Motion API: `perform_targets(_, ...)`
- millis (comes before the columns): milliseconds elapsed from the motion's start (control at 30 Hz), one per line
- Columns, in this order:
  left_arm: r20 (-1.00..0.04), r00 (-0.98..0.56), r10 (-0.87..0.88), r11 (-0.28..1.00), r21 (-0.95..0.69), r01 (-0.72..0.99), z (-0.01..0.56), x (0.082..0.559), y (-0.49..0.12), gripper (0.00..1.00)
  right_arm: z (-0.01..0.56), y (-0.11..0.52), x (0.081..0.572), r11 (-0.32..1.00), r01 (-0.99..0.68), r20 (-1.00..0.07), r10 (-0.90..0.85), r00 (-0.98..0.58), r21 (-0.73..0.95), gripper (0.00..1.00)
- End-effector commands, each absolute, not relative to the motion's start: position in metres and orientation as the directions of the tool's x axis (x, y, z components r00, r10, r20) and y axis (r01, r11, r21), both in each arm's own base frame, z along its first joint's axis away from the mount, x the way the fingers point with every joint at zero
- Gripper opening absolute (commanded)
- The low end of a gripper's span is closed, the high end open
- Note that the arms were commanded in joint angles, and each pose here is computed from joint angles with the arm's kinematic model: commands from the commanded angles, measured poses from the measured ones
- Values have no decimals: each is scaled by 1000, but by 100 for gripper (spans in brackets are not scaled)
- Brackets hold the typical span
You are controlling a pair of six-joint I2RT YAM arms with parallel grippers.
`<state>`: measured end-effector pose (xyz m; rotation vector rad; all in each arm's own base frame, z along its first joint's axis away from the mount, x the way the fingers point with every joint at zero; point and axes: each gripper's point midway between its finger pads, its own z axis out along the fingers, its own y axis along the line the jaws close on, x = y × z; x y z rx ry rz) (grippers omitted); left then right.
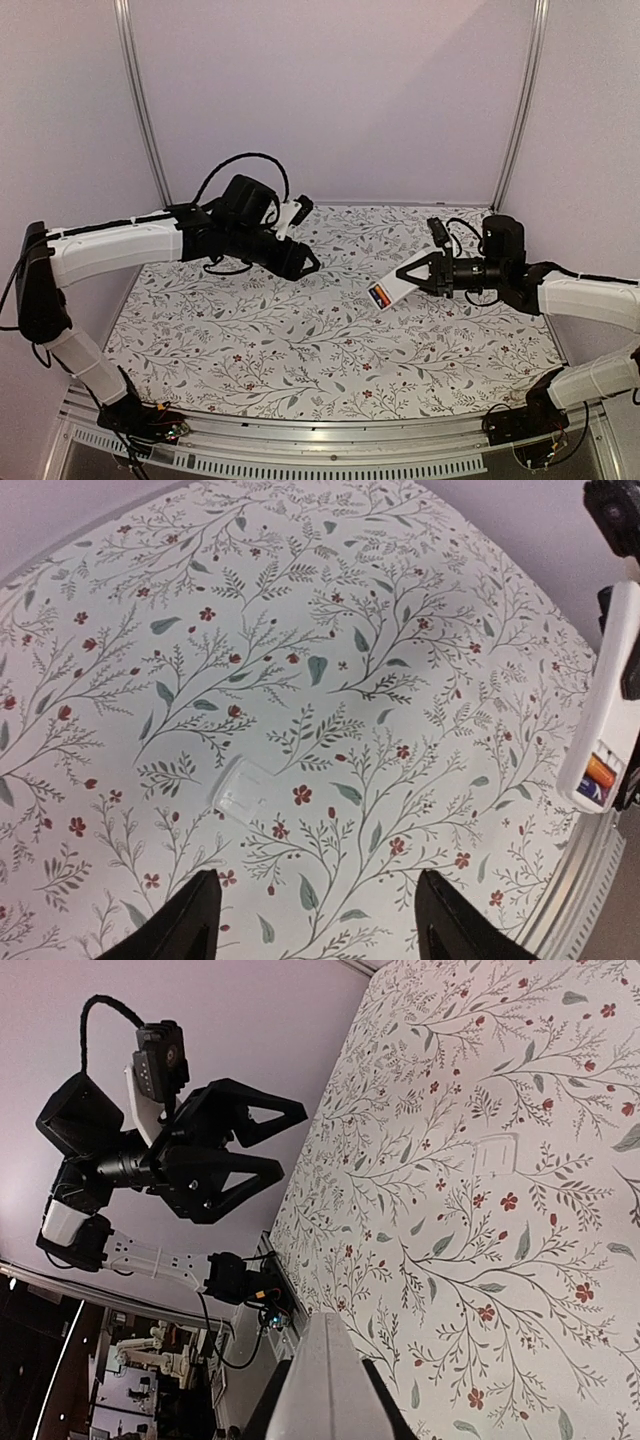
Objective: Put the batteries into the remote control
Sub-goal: Place the remote control without the battery cover at the center of the board.
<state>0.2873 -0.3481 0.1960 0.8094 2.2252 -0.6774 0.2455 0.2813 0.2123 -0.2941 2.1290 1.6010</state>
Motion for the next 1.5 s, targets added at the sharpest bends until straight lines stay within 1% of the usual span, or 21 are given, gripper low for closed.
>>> perform_targets(0,-624,-642,445,721,-175,670,151,314,-338,66,171,270,245,392,-374,-429,59,-902,841,0)
perform_targets(133,-622,-633,461,706,-175,686,146,330,-352,67,141,274,247,426,-350,-390,7,-921,834,1)
perform_targets(233,-607,-656,449,733,-170,659,130,346,-350,68,116,282,248,447,-320,-341,-36,-939,835,4)
perform_targets(333,-584,-690,427,771,-164,616,115,361,-340,69,99,295,247,460,-322,-320,-84,-944,827,7)
perform_targets(467,-578,-733,358,803,-211,558,103,372,-327,70,82,315,253,479,-332,-320,-110,-941,812,8)
perform_targets(533,-582,-731,355,796,-222,563,98,373,-327,70,78,324,259,482,-331,-327,-94,-940,811,8)
perform_targets(633,-570,-733,371,800,-203,564,86,376,-322,66,66,331,267,494,-283,-296,-54,-954,822,11)
perform_targets(700,-554,-741,380,802,-202,563,77,378,-321,60,60,334,271,495,-261,-281,-36,-959,829,13)
perform_targets(767,-551,-747,371,801,-217,558,72,381,-321,58,56,339,273,493,-243,-268,-19,-963,835,18)
perform_targets(867,-547,-756,359,795,-245,555,68,382,-325,57,48,343,275,489,-218,-249,-1,-968,845,26)
perform_targets(1033,-535,-753,382,776,-257,576,59,380,-330,58,35,334,267,517,-161,-201,22,-979,841,47)
perform_targets(1067,-532,-753,388,773,-257,579,56,381,-330,58,32,330,264,532,-150,-192,24,-981,834,54)
perform_targets(1100,-527,-752,396,770,-255,584,54,381,-331,58,29,325,261,549,-139,-183,25,-983,824,59)
perform_targets(1167,-516,-752,410,764,-255,592,49,381,-332,58,21,314,253,593,-121,-169,25,-985,796,65)
perform_targets(1267,-512,-750,419,757,-259,599,45,383,-335,56,15,298,241,648,-93,-146,28,-989,756,72)
perform_targets(1367,-509,-747,428,748,-264,608,42,384,-340,52,13,287,230,670,-98,-140,10,-990,736,73)
perform_targets(1467,-508,-740,442,737,-264,622,39,386,-343,51,11,281,217,677,-78,-106,0,-994,732,73)
